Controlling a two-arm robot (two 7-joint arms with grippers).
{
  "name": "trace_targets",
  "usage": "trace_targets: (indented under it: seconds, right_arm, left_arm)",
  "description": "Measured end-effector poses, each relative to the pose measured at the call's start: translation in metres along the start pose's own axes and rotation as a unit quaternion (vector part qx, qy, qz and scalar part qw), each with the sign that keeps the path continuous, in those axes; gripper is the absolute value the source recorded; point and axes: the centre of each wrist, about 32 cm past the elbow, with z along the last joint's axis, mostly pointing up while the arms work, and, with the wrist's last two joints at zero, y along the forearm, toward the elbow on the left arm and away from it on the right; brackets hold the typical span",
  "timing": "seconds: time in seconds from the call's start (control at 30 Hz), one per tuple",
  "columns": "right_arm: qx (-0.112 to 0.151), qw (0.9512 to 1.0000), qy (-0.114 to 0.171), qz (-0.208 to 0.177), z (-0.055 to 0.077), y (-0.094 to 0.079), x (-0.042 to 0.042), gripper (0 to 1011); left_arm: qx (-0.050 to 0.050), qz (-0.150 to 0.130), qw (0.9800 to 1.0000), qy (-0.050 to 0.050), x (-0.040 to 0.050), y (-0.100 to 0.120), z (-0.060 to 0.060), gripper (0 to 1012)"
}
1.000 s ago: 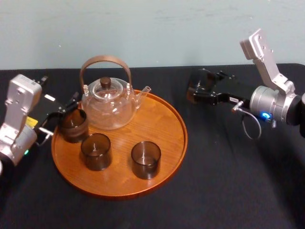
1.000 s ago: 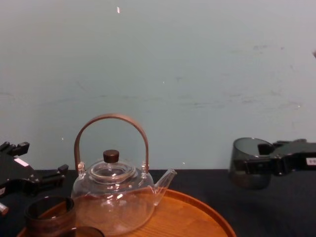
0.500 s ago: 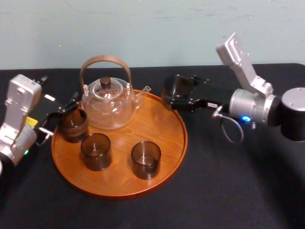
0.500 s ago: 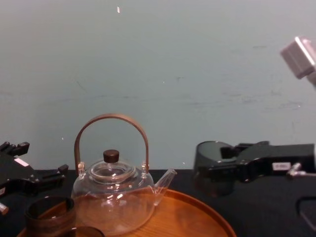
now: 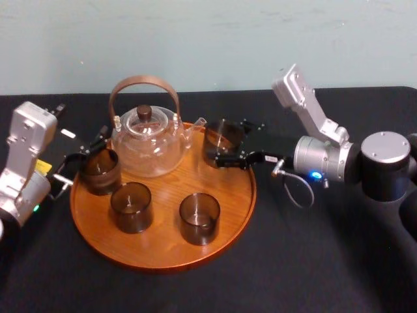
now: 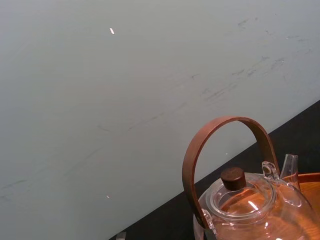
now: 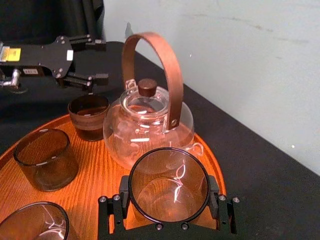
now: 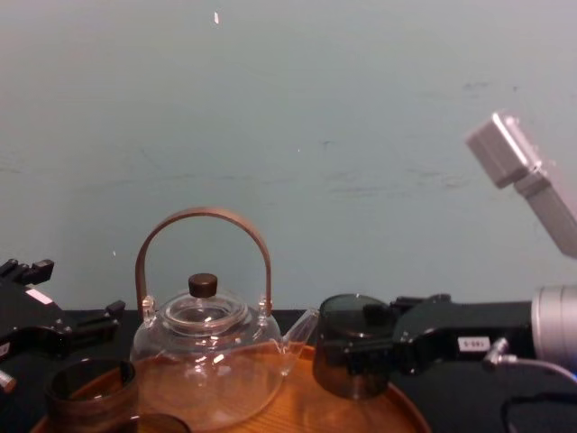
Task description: Pick up the glass from the table and place it on the tray.
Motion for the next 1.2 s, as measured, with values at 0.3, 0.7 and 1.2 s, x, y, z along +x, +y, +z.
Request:
trace_targets:
  seconds: [0.3, 0.7, 1.2]
  right_arm:
    - [-0.015, 0.9999, -0.001, 0.006, -0.014, 0.010, -0.0019, 903]
    - [-0.023, 0.9997, -0.003, 0.010, -0.030, 0.019, -0.0018, 903]
    - [-0.031, 0.9995, 0.002, 0.008, -0.037, 0.022, -0.0023, 903]
  left_arm:
    - [0.000, 0.000, 1.0000, 0.000, 0.0000, 0.000, 0.000, 1001]
    - [0.000, 0.000, 1.0000, 0.000, 0.0000, 0.000, 0.000, 1001]
    - [0.000, 0.000, 1.0000, 0.000, 0.0000, 0.000, 0.000, 1001]
